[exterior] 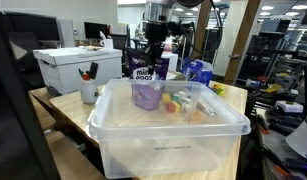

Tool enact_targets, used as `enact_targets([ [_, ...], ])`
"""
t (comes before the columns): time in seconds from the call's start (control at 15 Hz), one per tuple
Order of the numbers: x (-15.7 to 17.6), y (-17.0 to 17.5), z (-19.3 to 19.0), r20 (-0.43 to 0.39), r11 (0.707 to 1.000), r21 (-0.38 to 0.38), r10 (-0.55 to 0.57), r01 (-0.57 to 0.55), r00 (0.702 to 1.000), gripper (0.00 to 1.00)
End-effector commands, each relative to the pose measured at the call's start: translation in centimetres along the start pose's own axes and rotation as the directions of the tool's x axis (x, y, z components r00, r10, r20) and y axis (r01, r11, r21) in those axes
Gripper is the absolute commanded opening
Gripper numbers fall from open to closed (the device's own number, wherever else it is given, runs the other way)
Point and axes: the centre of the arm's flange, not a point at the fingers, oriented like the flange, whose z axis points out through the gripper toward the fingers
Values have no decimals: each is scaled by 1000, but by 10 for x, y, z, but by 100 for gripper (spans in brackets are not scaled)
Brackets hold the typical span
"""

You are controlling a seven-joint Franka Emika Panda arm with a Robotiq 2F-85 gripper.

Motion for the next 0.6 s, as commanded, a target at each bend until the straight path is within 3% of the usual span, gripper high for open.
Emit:
enact_targets([
  [0.0,-15,-1,-35,-19,999,4,40,-40,999,3],
  [0.53,-22,-4,-81,-16,997,-3,71,-71,997,5],
])
